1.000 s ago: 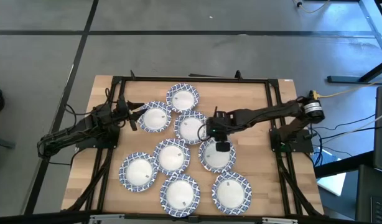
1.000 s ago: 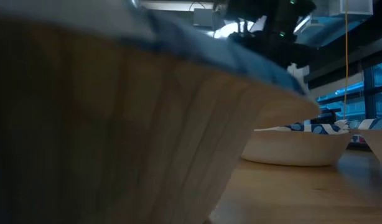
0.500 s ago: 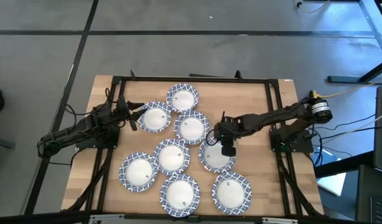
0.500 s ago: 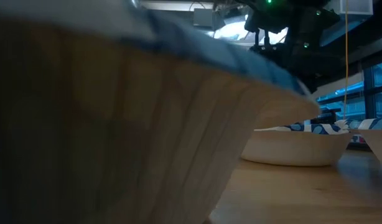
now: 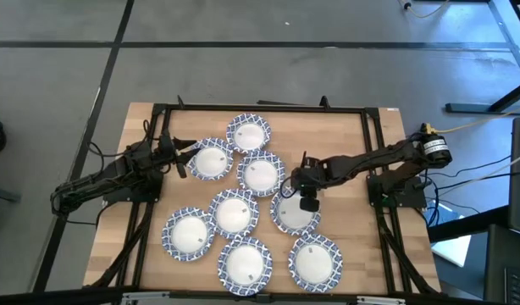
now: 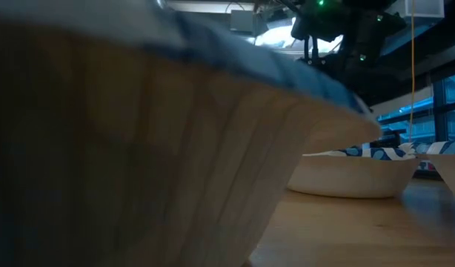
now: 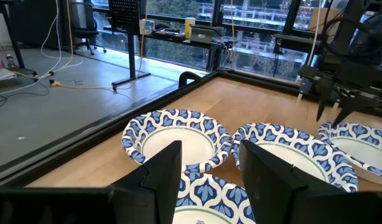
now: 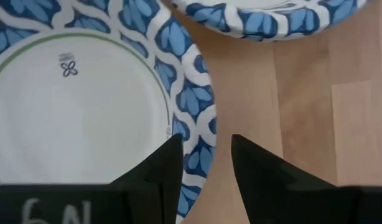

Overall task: Nest bowls inside each other
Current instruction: Stack the blue patterned bowl on the stacked blue patterned bowls

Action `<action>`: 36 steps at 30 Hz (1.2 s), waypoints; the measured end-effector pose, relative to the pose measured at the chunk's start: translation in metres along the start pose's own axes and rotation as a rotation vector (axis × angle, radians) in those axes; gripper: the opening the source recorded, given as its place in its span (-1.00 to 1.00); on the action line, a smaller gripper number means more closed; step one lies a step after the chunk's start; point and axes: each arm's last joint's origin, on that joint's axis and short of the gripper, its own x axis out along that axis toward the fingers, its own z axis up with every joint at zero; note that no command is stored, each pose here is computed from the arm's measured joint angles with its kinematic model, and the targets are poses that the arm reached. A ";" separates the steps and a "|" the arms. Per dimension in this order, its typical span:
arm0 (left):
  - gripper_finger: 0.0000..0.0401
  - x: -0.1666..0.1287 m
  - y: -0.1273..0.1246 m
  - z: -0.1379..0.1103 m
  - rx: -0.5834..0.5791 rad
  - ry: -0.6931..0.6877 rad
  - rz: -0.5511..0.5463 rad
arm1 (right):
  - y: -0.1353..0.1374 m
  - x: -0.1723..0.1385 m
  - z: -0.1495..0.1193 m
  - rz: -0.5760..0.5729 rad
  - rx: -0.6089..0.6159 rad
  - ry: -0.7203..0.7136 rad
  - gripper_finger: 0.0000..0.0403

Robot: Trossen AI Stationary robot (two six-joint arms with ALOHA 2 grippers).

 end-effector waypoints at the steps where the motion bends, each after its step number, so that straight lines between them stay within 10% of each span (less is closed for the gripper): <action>1: -0.23 0.000 0.000 0.000 0.000 0.000 -0.001 | 0.000 0.000 0.000 0.000 0.003 -0.001 -0.32; 14: -0.23 0.000 0.000 0.000 0.000 0.000 0.000 | 0.001 0.000 0.001 0.055 -0.005 0.002 -0.28; 28: -0.23 0.000 0.000 0.000 0.000 0.000 0.000 | -0.001 0.000 0.001 0.092 -0.012 0.006 0.44; 36: -0.23 0.000 0.000 0.000 -0.003 0.000 0.000 | -0.001 0.000 0.004 0.090 0.005 -0.025 0.52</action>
